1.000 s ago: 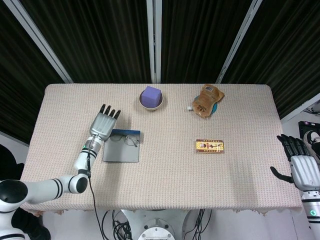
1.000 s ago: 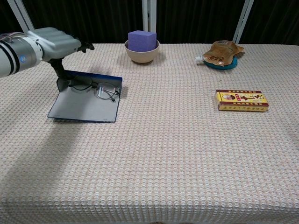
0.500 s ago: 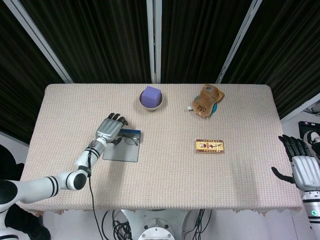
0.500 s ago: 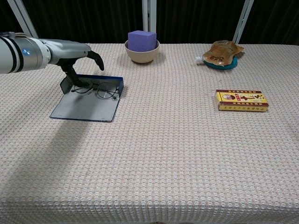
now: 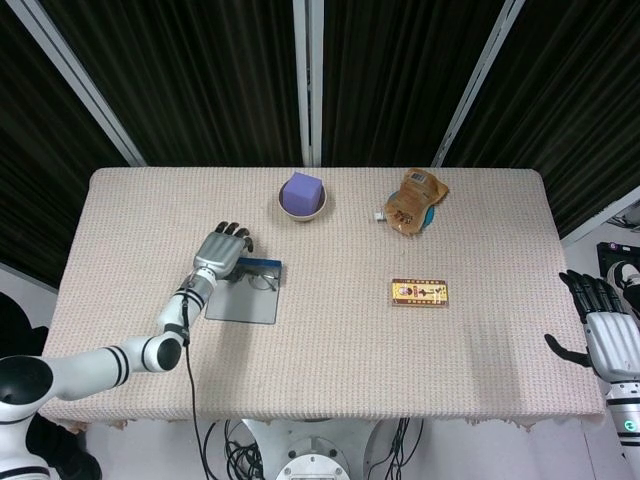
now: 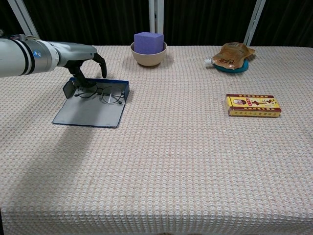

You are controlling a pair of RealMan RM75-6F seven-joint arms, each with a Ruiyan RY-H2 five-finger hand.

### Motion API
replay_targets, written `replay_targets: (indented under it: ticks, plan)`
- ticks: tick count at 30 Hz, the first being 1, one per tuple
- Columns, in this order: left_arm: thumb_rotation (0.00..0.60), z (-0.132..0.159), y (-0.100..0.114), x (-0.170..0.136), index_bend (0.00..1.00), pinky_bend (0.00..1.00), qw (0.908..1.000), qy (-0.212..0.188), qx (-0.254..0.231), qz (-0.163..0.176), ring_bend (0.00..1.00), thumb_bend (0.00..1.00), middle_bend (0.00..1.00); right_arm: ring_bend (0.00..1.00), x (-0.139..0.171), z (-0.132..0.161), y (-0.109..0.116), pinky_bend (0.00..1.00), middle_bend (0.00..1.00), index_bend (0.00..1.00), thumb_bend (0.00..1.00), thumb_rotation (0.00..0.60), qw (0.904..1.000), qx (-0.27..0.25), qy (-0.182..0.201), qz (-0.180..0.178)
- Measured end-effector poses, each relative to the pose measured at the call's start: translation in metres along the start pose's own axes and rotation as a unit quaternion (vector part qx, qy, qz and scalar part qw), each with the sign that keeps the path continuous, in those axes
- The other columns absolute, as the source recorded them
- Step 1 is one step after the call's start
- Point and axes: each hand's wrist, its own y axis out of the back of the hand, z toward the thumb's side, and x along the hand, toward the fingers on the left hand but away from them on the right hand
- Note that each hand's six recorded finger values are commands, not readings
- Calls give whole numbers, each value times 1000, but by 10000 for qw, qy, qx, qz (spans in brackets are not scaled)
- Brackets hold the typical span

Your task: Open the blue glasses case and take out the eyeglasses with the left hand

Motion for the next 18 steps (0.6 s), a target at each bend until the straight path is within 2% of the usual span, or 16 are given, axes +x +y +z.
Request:
replay_targets:
  ticks: [18]
  plan:
    - [600,-3,0,3,399,0,10000,68,-17,18,0,430,134,0,0,0,0,0,67,24,176,600,10000,16,-21,7]
